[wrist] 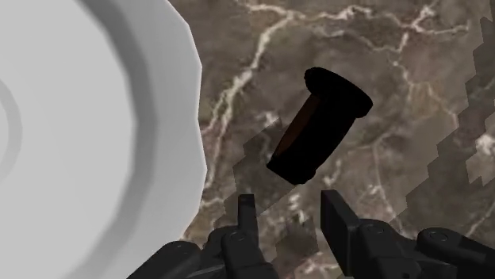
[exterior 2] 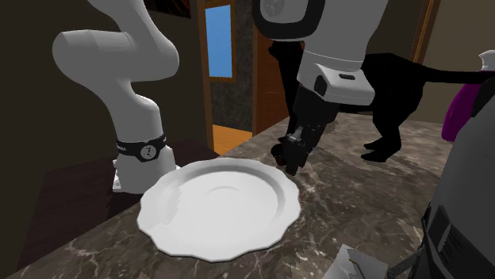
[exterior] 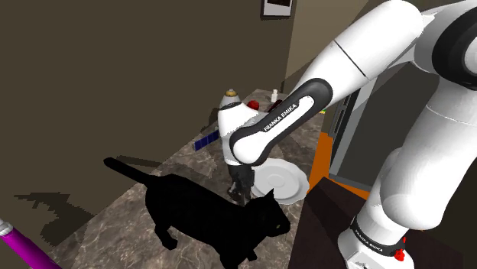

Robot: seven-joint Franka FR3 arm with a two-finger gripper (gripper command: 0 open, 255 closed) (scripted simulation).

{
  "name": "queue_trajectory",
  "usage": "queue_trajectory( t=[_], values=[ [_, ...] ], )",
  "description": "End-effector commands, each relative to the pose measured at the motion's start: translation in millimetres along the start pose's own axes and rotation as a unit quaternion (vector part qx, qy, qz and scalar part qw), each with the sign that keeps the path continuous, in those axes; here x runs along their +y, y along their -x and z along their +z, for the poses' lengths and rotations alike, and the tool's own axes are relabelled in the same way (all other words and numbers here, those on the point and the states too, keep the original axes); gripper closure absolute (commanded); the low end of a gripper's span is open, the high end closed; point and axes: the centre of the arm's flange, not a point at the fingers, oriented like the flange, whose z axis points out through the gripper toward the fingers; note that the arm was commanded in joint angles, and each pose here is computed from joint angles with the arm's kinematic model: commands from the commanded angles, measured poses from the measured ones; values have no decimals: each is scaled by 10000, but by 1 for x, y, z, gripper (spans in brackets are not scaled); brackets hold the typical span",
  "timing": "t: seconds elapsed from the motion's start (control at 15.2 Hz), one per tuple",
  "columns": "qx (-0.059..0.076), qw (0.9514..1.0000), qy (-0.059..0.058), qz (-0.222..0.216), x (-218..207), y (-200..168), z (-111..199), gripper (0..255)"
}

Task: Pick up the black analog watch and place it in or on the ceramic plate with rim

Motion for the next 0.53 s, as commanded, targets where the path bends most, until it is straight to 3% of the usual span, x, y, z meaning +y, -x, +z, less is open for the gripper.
queue_trajectory(
  t=[0.0,0.07,0.13,0.2,0.26,0.46],
  values=[
    [350,9972,-81,658,2,22,-7,0],
    [698,9888,-162,1312,2,45,-12,0],
    [1042,9748,-241,1959,-2,67,-15,0],
    [1380,9553,-320,2595,-9,90,-17,0],
    [1498,9471,-347,2816,-11,97,-18,0],
    [1498,9471,-347,2816,-11,92,-3,0]
  ],
)
